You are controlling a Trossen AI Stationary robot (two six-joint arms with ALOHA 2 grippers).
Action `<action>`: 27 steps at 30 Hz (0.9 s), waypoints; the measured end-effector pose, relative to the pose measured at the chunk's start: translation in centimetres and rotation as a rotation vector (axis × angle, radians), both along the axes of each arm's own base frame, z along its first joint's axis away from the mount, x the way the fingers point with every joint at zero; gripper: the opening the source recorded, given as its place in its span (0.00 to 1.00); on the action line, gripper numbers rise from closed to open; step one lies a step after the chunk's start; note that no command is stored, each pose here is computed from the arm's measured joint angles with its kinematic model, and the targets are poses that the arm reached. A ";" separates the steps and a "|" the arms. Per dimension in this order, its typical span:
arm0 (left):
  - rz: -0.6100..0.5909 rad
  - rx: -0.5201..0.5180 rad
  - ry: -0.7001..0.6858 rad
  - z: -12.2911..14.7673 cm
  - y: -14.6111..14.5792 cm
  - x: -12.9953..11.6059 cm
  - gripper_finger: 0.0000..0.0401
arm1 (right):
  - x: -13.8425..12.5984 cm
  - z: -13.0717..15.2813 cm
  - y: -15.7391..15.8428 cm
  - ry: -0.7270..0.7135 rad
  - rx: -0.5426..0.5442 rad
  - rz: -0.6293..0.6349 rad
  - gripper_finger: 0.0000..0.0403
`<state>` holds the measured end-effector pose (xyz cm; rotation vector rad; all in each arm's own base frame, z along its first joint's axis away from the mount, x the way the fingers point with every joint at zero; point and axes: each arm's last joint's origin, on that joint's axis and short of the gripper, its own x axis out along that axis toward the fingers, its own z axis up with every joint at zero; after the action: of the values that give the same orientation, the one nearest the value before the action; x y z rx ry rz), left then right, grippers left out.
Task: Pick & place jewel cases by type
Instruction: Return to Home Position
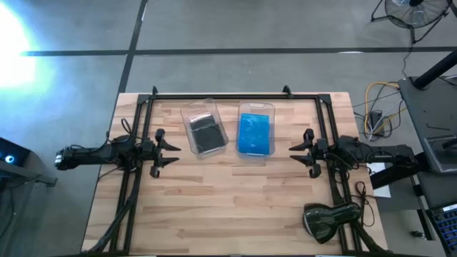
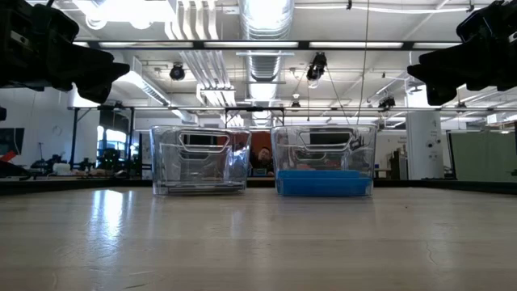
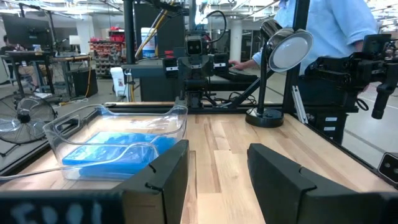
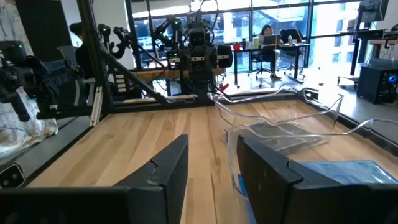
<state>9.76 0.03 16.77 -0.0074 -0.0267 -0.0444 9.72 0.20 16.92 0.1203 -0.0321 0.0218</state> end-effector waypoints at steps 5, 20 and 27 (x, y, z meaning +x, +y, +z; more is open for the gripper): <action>0.000 0.000 0.000 0.0 0.0 0.0 0.37 | 0.0 0.0 0.0 0.000 0.000 0.000 0.31; 0.001 0.000 0.000 0.0 0.0 0.0 0.37 | 0.0 0.0 0.0 0.000 0.000 0.000 0.34; 0.001 0.000 0.000 0.0 0.0 0.0 0.37 | 0.0 0.0 0.0 0.000 0.000 0.000 0.32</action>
<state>9.76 0.03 16.76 -0.0071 -0.0267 -0.0432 9.73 0.20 16.90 0.1202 -0.0318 0.0218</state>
